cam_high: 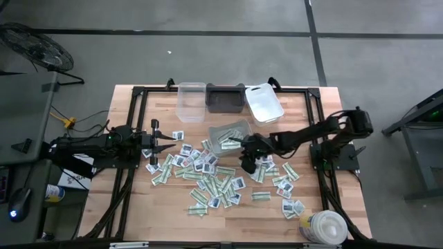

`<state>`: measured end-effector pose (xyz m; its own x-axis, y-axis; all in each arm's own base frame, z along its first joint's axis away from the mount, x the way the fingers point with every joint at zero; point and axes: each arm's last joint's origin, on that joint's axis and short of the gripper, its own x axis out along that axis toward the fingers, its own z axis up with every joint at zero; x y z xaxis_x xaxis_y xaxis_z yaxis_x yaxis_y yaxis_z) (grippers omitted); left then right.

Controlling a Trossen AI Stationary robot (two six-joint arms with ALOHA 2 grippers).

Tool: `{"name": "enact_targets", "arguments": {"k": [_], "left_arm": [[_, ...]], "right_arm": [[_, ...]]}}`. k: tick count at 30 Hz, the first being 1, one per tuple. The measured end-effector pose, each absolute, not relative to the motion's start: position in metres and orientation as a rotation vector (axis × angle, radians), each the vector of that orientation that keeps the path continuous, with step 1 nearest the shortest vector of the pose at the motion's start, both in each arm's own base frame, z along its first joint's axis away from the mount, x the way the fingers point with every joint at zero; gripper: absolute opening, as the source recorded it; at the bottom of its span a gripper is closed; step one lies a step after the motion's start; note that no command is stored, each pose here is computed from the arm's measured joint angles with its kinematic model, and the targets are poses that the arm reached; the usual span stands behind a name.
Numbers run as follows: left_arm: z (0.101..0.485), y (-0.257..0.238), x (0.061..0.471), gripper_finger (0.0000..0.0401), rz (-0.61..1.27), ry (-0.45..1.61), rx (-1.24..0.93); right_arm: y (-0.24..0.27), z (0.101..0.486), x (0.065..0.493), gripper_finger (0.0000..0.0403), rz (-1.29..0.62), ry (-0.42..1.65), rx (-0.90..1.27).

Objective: Pick & Place First Aid Supplies
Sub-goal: Put the bandage pack into the gray bin

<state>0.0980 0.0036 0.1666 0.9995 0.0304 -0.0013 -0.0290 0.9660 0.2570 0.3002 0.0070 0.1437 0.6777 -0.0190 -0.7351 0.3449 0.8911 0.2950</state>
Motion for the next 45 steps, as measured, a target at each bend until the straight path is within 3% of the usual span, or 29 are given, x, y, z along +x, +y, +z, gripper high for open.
{"name": "enact_targets", "arguments": {"k": [8,12,20,27,31,35,45], "left_arm": [[0.167,0.004,0.098,0.0096,0.030,0.004,0.260],[0.167,0.004,0.098,0.0096,0.030,0.005,0.260],[0.167,0.004,0.098,0.0096,0.030,0.005,0.260],[0.167,0.004,0.098,0.0096,0.030,0.005,0.260],[0.167,0.004,0.098,0.0096,0.029,0.005,0.260],[0.167,0.004,0.098,0.0096,0.029,0.005,0.260],[0.167,0.004,0.098,0.0096,0.030,0.005,0.260]], "right_arm": [[-0.012,0.150,0.320,0.0135,-0.324,0.753,0.190],[-0.019,0.157,0.327,0.0135,-0.351,0.728,0.178],[-0.002,0.176,0.342,0.0135,-0.134,0.627,0.216],[0.005,0.180,0.345,0.0135,-0.076,0.587,-0.080],[0.003,0.177,0.342,0.0135,-0.141,0.644,-0.214],[0.004,0.177,0.333,0.0135,-0.222,0.712,-0.070],[0.008,0.180,0.283,0.0135,-0.460,1.063,0.575]]}}
